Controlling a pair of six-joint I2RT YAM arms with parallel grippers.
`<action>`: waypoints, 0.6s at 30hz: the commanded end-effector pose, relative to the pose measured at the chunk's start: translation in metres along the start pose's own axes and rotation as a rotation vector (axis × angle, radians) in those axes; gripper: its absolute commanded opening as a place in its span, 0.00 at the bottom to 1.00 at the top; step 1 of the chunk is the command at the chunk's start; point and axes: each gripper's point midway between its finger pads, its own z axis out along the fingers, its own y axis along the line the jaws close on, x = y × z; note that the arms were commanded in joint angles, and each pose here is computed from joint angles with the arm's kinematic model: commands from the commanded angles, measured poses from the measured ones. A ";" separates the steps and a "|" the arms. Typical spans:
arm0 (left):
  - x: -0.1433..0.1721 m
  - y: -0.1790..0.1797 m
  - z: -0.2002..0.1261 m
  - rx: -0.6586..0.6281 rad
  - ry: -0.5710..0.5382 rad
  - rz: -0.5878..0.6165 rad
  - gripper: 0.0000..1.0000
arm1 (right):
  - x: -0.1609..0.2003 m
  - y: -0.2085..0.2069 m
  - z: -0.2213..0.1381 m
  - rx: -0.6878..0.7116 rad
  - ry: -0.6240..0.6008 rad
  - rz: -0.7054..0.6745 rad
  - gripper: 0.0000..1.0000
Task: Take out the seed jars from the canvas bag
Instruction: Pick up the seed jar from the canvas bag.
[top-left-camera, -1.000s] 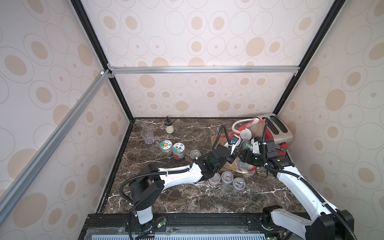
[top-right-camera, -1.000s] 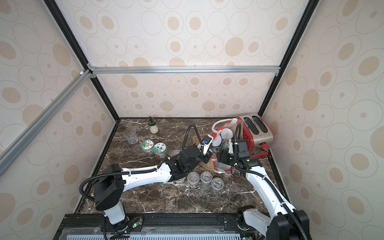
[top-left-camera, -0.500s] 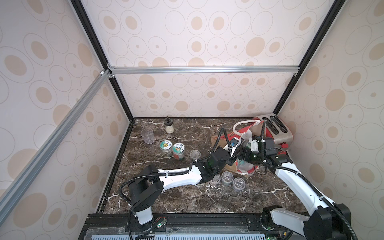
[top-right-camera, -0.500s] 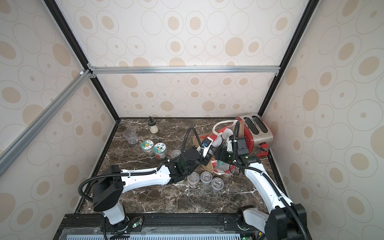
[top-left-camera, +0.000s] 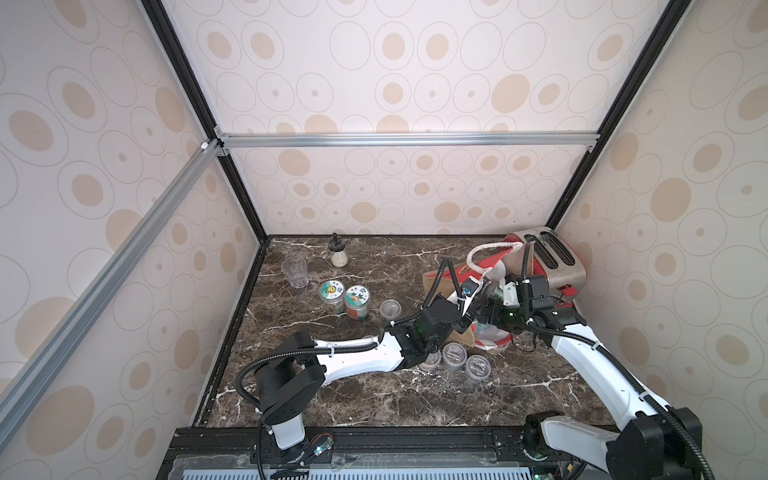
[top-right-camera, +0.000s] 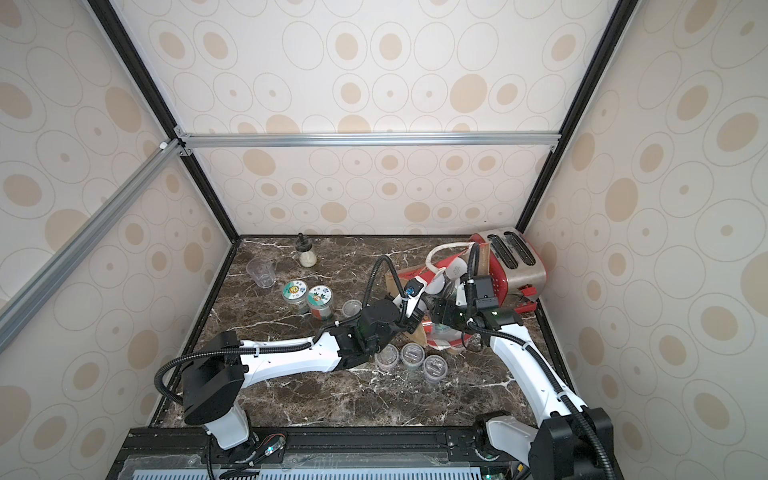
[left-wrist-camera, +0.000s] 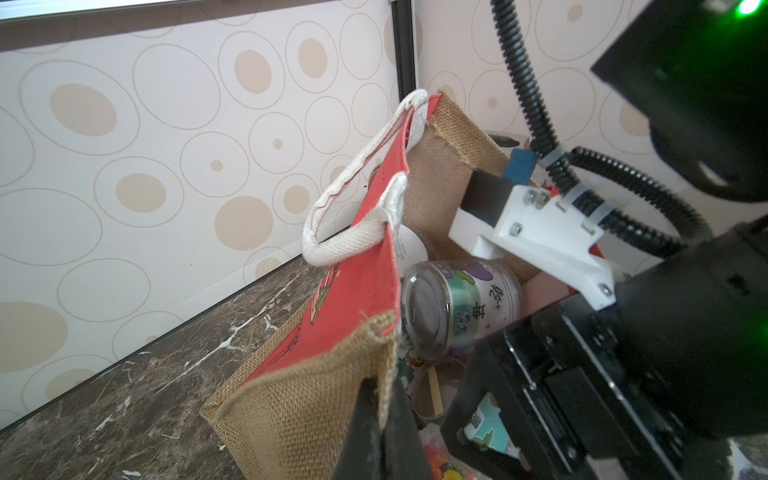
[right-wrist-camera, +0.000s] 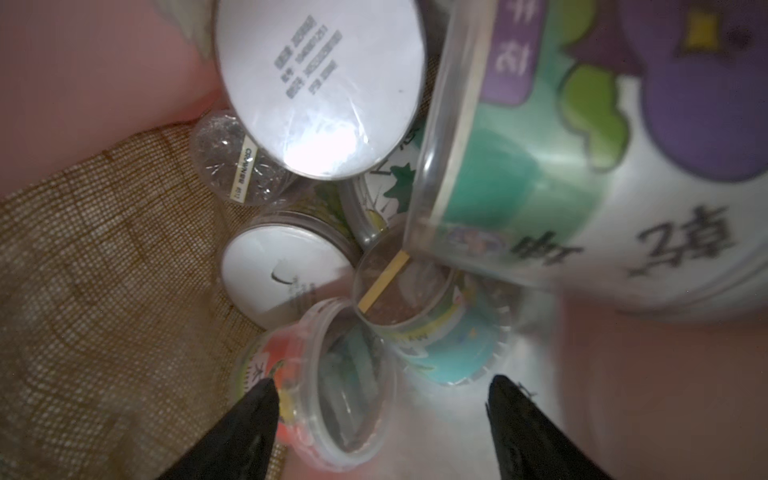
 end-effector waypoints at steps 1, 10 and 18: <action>-0.035 -0.007 -0.011 0.018 -0.092 -0.009 0.00 | -0.014 -0.016 -0.002 0.118 -0.010 -0.051 0.74; -0.037 -0.006 -0.010 0.011 -0.096 -0.001 0.00 | -0.026 -0.011 -0.007 0.123 -0.027 -0.118 0.69; -0.037 -0.005 -0.010 0.006 -0.094 0.003 0.00 | -0.051 -0.012 -0.018 0.195 -0.043 -0.215 0.79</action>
